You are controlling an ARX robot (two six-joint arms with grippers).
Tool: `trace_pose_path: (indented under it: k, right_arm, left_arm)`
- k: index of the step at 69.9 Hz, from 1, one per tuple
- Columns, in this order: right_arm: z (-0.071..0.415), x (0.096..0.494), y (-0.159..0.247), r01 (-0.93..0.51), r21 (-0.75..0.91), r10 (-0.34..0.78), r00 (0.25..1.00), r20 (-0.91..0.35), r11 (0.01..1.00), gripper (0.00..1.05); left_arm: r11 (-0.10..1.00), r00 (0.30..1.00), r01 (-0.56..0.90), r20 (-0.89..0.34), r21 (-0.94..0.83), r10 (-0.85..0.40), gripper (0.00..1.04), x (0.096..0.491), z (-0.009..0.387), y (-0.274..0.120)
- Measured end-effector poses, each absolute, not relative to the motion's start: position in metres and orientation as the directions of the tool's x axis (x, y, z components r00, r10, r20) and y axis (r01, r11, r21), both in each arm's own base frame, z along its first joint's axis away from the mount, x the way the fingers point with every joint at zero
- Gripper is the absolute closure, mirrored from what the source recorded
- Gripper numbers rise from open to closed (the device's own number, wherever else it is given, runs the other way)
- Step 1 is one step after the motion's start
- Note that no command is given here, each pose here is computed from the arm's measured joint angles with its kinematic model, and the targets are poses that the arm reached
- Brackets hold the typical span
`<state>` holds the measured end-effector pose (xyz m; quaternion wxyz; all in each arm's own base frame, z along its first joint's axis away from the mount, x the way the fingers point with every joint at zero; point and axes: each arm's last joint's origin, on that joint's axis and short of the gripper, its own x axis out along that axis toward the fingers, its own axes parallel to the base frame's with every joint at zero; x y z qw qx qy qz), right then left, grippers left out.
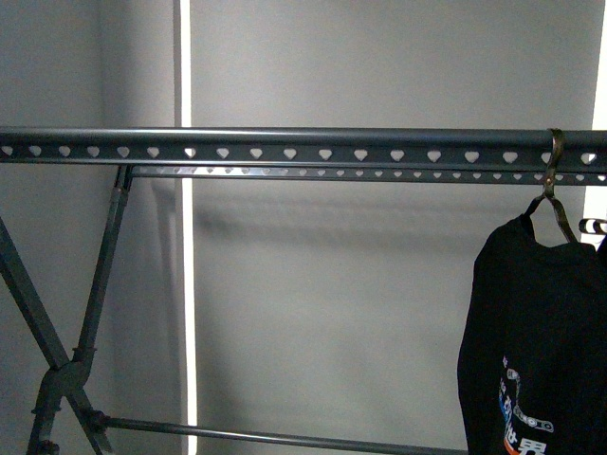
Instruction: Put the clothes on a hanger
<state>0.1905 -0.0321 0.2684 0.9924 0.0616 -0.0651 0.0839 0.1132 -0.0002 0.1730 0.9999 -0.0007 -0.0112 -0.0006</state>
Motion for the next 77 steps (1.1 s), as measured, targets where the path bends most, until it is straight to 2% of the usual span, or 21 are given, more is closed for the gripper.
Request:
trace_pose_path:
  k: [3, 7, 20, 25, 30, 47, 56, 77]
  right_arm:
    - [0.234, 0.160, -0.026, -0.058, 0.087, 0.056, 0.998, 0.029, 0.995, 0.26]
    - [0.193, 0.131, -0.021, 0.013, 0.057, -0.010, 0.998, -0.062, 0.998, 0.40]
    - [0.188, 0.117, -0.012, 0.006, 0.011, -0.006, 1.000, 0.004, 1.000, 0.75]
    - [0.185, 0.116, -0.007, 0.037, 0.007, -0.037, 0.999, 0.002, 0.999, 0.88]
    - [0.181, 0.113, 0.000, -0.005, 0.001, 0.005, 1.000, 0.002, 1.000, 1.03]
    - [0.173, 0.109, 0.000, 0.003, 0.001, -0.003, 1.000, 0.010, 1.000, 1.02]
    - [0.164, 0.102, 0.000, 0.003, 0.001, -0.003, 1.000, -0.024, 1.000, 1.02]
    - [0.165, 0.098, 0.000, 0.003, 0.001, -0.003, 1.000, 0.003, 1.000, 1.02]
  left_arm:
    - [1.000, 1.000, 0.001, 0.023, -0.001, -0.001, 1.01, 0.112, 0.173, 0.000]
    - [1.000, 1.000, 0.000, 0.022, -0.002, 0.000, 1.01, 0.111, 0.173, 0.000]
    - [1.000, 1.000, 0.002, 0.006, -0.001, -0.002, 1.01, 0.105, 0.171, 0.000]
    - [1.000, 1.000, 0.000, -0.001, -0.002, 0.000, 1.01, 0.099, 0.168, 0.000]
    - [1.000, 1.000, 0.000, 0.015, -0.002, 0.000, 1.01, 0.097, 0.170, 0.000]
    - [1.000, 1.000, 0.000, 0.015, -0.002, 0.000, 1.01, 0.097, 0.169, 0.000]
    - [1.000, 1.000, 0.001, 0.016, -0.001, -0.001, 1.01, 0.097, 0.170, 0.000]
    - [1.000, 1.000, 0.001, 0.016, -0.002, -0.001, 1.01, 0.097, 0.170, 0.000]
